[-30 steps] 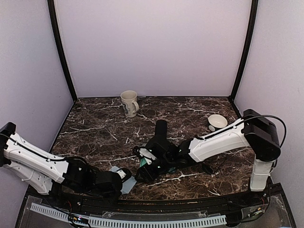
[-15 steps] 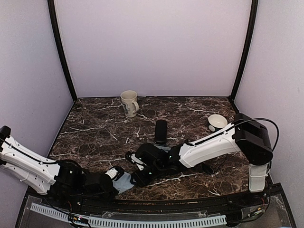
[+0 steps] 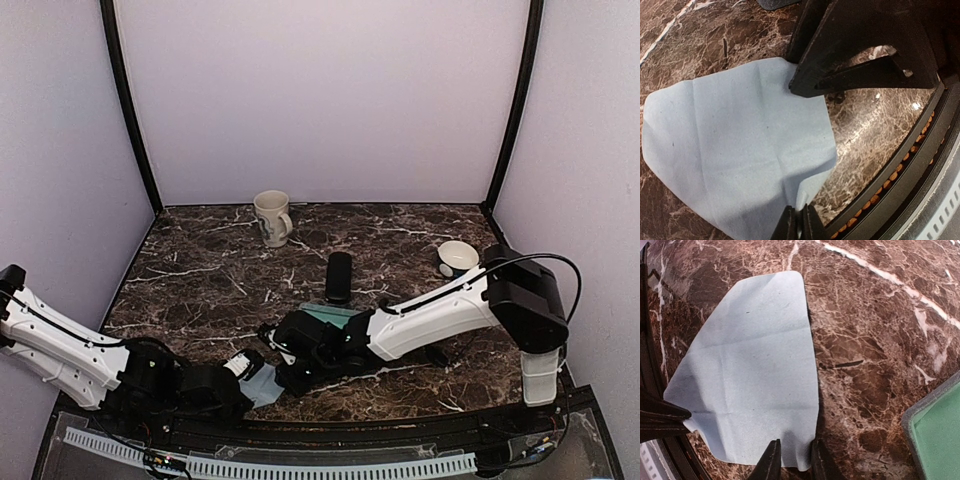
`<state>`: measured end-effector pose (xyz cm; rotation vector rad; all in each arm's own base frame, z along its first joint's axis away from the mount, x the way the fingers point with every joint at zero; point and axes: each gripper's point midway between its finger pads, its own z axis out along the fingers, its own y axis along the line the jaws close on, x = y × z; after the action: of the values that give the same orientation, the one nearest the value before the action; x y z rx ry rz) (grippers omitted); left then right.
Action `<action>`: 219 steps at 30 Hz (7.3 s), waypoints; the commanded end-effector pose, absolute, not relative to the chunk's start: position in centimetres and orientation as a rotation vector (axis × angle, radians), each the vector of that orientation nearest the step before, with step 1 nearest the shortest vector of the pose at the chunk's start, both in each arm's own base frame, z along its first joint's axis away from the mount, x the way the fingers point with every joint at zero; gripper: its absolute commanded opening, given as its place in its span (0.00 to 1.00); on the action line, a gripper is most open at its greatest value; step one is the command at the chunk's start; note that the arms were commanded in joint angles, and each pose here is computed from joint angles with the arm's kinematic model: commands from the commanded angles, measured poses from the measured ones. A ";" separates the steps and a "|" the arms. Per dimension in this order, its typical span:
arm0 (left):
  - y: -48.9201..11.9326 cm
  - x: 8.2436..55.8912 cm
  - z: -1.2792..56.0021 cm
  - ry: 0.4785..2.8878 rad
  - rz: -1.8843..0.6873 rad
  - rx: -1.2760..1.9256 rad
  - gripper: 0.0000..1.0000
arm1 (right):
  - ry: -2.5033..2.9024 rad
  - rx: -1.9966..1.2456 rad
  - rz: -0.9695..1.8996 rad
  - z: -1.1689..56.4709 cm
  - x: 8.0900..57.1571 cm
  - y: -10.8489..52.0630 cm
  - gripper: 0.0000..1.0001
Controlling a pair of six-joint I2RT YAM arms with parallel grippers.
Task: Organize the sunglasses
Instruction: Pick up the corner of the glasses cleaning cloth from the center of the board, then smooth out the glasses cleaning cloth at the center of the board, then pick up the corner of the glasses cleaning cloth from the center of the board, then fold the glasses cleaning cloth at the center of the board.
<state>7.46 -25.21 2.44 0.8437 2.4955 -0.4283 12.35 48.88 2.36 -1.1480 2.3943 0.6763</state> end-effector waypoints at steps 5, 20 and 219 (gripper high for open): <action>-25.9 7.7 2.8 2.476 -0.417 0.853 0.07 | 2.419 -1.158 0.672 1.7 11.2 48.2 0.09; -25.5 12.1 12.1 2.342 -0.438 0.883 0.00 | 2.303 -0.958 0.928 10.7 17.6 49.7 0.00; -27.7 13.1 6.2 2.381 -0.535 0.789 0.00 | 2.502 -0.731 0.874 10.5 17.3 44.7 0.00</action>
<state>12.66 -27.13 5.60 0.7731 2.4058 -0.5316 16.59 44.62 8.77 -0.7583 2.5488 0.8482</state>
